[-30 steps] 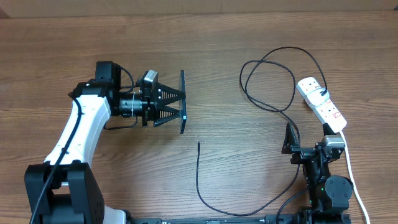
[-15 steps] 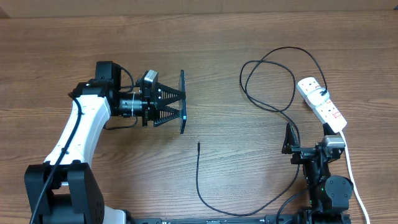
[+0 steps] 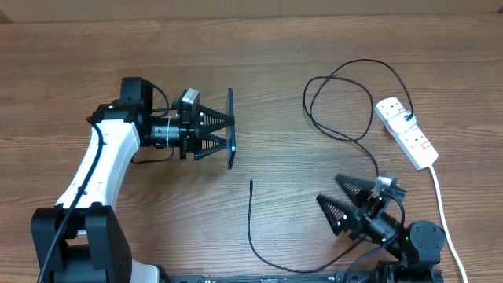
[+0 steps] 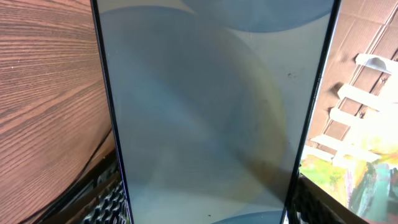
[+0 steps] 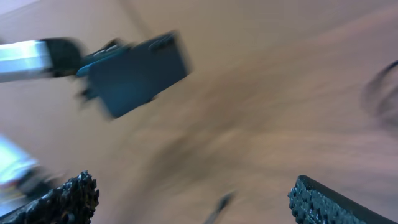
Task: Plug charger to phone and switch on socket
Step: 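Raise the right gripper and swing it toward the held smartphone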
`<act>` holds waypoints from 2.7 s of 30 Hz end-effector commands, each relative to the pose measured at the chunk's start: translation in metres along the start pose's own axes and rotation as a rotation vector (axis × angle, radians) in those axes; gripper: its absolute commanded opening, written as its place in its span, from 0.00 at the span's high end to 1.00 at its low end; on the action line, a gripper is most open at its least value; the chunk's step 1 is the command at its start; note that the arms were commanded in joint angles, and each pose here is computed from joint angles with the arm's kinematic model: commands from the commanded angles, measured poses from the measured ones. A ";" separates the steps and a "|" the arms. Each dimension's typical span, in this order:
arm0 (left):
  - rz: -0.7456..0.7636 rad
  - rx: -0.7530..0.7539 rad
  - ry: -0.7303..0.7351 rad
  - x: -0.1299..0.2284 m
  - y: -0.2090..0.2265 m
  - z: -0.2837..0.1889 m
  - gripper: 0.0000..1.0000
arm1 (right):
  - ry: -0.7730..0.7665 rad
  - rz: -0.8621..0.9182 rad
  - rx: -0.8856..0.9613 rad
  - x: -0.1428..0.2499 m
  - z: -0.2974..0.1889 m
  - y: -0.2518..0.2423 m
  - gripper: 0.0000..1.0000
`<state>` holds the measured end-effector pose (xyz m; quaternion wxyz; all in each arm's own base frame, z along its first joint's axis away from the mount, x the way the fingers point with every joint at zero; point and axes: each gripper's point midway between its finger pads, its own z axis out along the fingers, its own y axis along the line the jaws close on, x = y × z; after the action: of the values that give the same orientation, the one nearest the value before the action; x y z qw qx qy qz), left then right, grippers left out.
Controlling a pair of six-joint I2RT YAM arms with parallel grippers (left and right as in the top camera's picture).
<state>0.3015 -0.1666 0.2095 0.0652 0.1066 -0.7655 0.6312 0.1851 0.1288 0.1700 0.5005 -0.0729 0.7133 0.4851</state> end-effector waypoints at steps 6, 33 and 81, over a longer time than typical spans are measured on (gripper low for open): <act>0.016 0.030 0.014 0.002 -0.004 0.000 0.74 | 0.056 0.135 -0.082 0.010 0.000 0.014 0.00; 0.013 0.027 0.011 0.001 -0.004 0.000 0.75 | 0.002 0.063 0.612 -0.051 -0.058 -0.016 0.01; -0.044 -0.033 -0.028 -0.009 0.005 0.000 0.76 | 0.329 -0.003 0.325 -0.089 0.044 0.036 0.00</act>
<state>0.3094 -0.1638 0.1991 0.0629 0.1294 -0.7828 0.6054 0.2268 0.1422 0.2431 0.3616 -0.0610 0.8564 0.3635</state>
